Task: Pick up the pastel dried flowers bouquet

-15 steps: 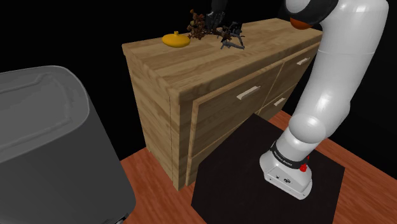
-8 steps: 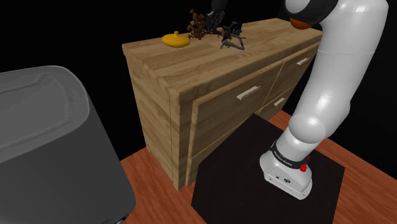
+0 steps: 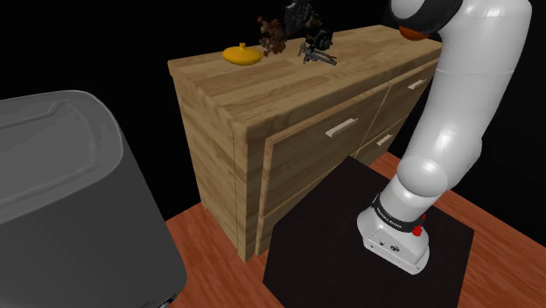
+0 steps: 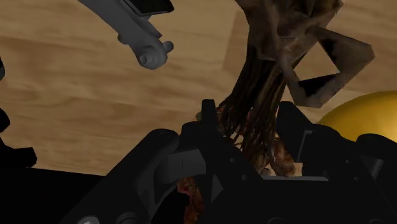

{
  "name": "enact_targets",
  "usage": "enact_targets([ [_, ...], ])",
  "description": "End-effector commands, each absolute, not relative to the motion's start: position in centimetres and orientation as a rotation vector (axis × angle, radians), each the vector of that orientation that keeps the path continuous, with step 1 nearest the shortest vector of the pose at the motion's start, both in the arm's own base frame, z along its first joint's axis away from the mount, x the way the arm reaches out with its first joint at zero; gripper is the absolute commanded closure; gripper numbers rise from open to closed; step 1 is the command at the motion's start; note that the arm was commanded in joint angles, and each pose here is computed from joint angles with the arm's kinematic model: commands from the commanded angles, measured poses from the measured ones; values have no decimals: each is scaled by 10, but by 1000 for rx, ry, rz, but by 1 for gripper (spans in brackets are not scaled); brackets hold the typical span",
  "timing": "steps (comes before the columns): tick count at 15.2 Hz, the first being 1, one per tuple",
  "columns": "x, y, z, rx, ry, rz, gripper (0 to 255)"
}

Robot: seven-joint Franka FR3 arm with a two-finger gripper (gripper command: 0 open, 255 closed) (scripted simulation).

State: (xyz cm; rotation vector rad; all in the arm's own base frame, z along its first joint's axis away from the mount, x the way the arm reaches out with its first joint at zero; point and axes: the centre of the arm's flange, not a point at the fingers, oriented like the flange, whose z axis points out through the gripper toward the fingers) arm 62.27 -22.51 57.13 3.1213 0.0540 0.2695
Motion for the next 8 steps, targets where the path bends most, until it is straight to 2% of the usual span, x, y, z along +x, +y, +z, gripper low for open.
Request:
enact_targets([
  [1, 623, -225, 583, 3121, 54, 270, 255],
  [8, 623, -225, 610, 3121, 54, 270, 255],
])
